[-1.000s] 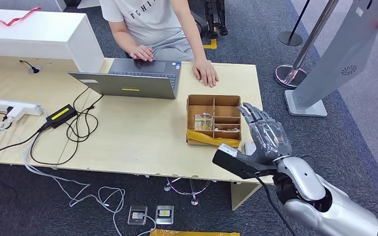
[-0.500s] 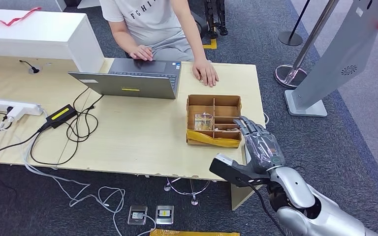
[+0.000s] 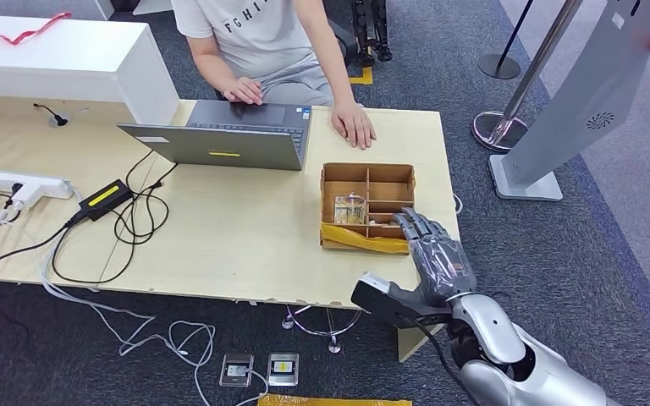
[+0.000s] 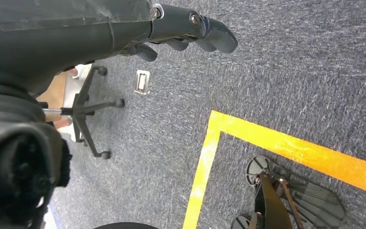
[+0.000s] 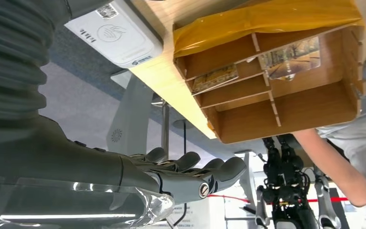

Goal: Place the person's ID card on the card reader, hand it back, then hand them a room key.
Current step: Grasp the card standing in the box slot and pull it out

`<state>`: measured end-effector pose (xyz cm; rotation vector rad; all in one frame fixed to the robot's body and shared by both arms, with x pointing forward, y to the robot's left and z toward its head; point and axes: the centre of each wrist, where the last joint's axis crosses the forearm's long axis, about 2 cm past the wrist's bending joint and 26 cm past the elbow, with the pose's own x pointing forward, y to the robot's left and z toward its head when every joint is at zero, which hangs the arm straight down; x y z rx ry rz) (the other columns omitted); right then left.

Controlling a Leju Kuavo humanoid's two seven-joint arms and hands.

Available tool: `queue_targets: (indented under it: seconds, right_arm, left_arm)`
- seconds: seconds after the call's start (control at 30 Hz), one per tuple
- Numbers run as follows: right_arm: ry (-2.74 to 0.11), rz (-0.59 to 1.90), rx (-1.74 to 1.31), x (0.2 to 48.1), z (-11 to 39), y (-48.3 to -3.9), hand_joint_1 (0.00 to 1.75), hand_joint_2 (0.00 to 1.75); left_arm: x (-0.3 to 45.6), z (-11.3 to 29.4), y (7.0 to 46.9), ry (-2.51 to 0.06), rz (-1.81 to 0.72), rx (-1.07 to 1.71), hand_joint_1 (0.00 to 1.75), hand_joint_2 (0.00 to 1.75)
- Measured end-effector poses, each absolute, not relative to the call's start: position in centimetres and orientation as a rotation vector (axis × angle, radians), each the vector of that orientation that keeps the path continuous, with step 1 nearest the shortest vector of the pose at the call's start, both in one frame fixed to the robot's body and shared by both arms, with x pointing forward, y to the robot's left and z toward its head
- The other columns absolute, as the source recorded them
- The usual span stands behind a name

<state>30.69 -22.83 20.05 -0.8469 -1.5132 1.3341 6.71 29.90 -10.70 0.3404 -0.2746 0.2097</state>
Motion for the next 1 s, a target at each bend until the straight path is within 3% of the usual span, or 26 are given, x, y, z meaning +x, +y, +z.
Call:
queue_targets:
  seconds: [1.0]
  right_arm:
    - [-1.526,1.264,-0.899,35.0,17.9,-20.6,0.0,1.75]
  left_arm:
    - [7.2,-10.6,29.8,-0.272,0.182,0.327,0.0,0.0]
